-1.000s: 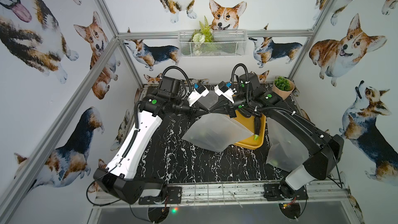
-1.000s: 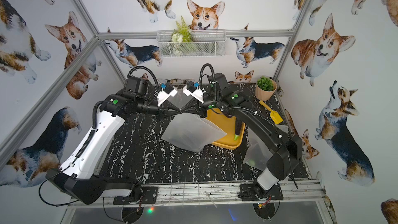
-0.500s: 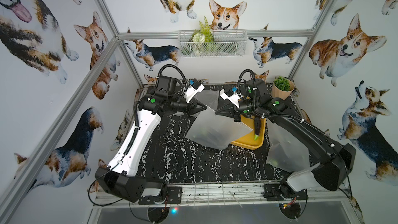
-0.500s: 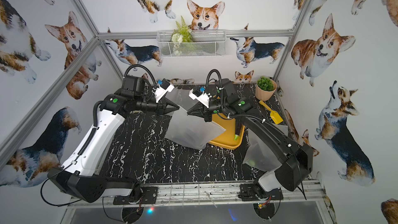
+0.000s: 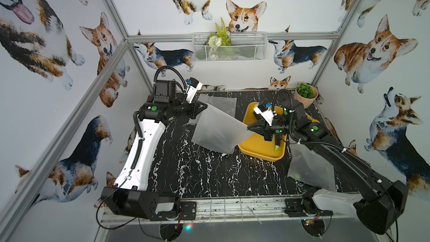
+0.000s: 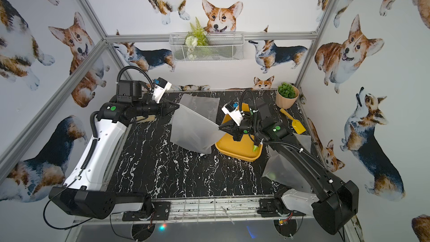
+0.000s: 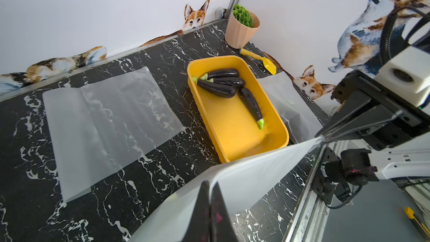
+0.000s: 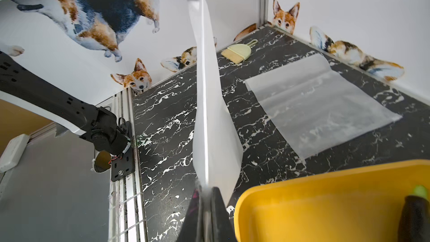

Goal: Place the eggplant in a zip-top bag and seal the zipper
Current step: Zip the zipper on the zipper food storage bag, then place the zipper food storage bag at the center of the board.

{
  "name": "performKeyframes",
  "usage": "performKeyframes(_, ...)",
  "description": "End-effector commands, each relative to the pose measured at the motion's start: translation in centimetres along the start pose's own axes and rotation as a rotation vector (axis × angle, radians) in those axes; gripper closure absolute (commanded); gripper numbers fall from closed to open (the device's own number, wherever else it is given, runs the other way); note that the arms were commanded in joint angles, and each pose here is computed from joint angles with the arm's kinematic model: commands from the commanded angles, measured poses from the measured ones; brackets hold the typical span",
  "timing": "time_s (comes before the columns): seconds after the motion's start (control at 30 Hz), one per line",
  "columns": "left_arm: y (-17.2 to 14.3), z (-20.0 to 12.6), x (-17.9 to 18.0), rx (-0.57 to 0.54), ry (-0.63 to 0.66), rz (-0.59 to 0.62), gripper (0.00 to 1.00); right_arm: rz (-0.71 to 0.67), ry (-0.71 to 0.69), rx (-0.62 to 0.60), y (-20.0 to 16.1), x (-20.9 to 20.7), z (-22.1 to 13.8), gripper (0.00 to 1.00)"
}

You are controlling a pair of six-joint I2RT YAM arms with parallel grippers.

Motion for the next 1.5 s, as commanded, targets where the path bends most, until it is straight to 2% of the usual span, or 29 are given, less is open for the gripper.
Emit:
performKeyframes(0.0,1.3,-0.4,0.9,-0.091,0.102,0.025,1.0,0.113,-0.047,0.081,-2.2,-0.2,-0.4,1.0)
performKeyframes(0.17,1.1,-0.6,0.6,-0.091,0.076,0.031,1.0,0.124,-0.06,0.061,-2.3,-0.5,-0.8,1.0)
performKeyframes(0.3,0.8,-0.3,-0.1,-0.083,-0.007,0.039,1.0,0.126,-0.035,0.024,-1.0,-1.0,-0.2,1.0)
performKeyframes(0.33,0.7,-0.2,-0.2,-0.08,-0.021,0.042,1.0,0.132,-0.03,0.006,-0.5,-1.1,-0.1,0.96)
performKeyframes(0.37,0.6,-0.1,-0.4,-0.075,-0.038,0.045,1.0,0.144,-0.027,-0.038,0.6,-1.4,-0.1,0.73)
performKeyframes(0.4,0.4,0.1,-0.8,-0.06,-0.066,0.054,1.0,0.149,-0.042,-0.077,1.4,-1.6,-0.1,0.64)
performKeyframes(0.5,-0.1,0.4,-1.2,-0.039,-0.086,0.061,1.0,0.166,-0.175,-0.201,4.3,-2.5,-1.2,0.51)
performKeyframes(0.57,-0.2,0.5,-1.0,-0.035,-0.065,0.053,1.0,0.208,-0.352,-0.273,6.0,-3.6,-2.7,0.43)
performKeyframes(0.67,-0.3,0.6,-0.7,-0.033,-0.04,0.048,1.0,0.249,-0.471,-0.284,6.7,-4.6,-4.0,0.41)
performKeyframes(0.9,-0.2,0.6,-0.2,-0.036,0.006,0.041,1.0,0.275,-0.511,-0.204,4.9,-5.0,-3.9,0.41)
performKeyframes(0.97,0.1,0.2,0.8,-0.053,0.125,0.003,1.0,0.283,-0.555,-0.161,4.3,-5.3,-4.0,0.41)
performKeyframes(1.03,0.6,-1.3,4.6,-0.074,0.364,-0.17,1.0,0.294,-0.593,-0.108,3.9,-5.6,-3.9,0.41)
performKeyframes(1.1,0.2,-2.8,7.9,-0.044,0.497,-0.268,1.0,0.302,-0.606,-0.086,3.8,-5.9,-3.8,0.41)
performKeyframes(1.2,-0.8,-4.5,10.5,0.051,0.76,-0.305,1.0,0.306,-0.6,-0.081,3.9,-6.2,-3.3,0.41)
performKeyframes(1.33,-2.2,-5.6,15.1,0.118,0.927,-0.402,1.0,0.3,-0.571,-0.051,4.2,-6.4,-2.4,0.4)
performKeyframes(1.47,-2.4,-6.7,19.7,0.175,1.11,-0.398,1.0,0.27,-0.548,-0.009,4.3,-5.8,-1.3,0.4)
Point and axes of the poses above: each gripper's point midway between its finger pads, its own z axis out along the fingers, its own x axis along the line the jaws close on, y = z × x, the point moved 9 cm from there along -z, back along the fingers, and after that the axes turned 7 degrees about -z, right-handed, at the moved point
